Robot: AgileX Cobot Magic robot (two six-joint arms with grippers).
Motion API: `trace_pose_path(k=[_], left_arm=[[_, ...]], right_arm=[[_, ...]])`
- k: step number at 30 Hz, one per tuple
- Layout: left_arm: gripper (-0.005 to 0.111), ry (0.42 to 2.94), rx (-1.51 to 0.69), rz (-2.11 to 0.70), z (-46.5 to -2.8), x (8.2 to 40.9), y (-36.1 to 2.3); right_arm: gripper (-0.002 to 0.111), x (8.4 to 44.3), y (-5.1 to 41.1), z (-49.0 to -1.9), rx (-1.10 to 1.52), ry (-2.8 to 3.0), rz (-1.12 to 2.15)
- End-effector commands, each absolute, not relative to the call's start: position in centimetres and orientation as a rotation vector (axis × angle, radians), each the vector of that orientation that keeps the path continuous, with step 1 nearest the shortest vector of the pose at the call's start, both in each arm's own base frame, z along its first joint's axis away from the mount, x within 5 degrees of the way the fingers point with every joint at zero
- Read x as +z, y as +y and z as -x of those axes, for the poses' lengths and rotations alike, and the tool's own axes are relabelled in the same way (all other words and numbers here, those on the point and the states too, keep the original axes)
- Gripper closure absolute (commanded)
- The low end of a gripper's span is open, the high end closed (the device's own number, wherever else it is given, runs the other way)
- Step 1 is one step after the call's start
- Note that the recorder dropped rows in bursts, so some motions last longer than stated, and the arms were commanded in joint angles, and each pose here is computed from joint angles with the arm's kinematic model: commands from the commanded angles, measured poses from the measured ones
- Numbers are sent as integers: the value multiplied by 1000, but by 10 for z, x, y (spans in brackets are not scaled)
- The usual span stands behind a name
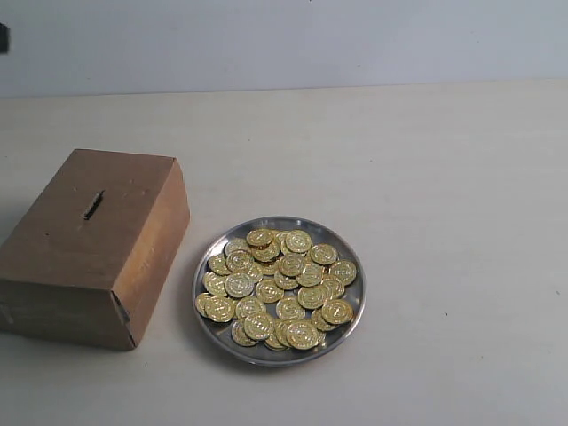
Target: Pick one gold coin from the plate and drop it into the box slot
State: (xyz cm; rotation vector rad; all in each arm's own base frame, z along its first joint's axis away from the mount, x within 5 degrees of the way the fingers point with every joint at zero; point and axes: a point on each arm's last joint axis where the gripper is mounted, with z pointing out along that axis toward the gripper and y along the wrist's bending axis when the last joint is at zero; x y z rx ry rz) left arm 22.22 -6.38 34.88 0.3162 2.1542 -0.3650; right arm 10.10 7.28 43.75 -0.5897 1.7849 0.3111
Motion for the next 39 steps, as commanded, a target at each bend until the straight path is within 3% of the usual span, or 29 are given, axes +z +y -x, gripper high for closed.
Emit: trace_pose_path(k=[1, 8, 19, 29, 39], left_arm=[[107, 1880, -416, -178, -161, 358, -50], [107, 1684, -436, -105, -84, 314, -31], [107, 1592, -570, -52, -40, 245, -26], [107, 1584, -610, 167, -53, 206, -19], [107, 1557, -286, -111, -54, 207, -16]], right_arm=[[108, 411, 53, -77, 435, 1644, 516], [108, 335, 51, -66, 564, 1615, 495], [108, 252, 67, -63, 747, 1610, 539], [108, 221, 67, -61, 744, 1663, 574], [108, 204, 59, -64, 530, 1787, 679]])
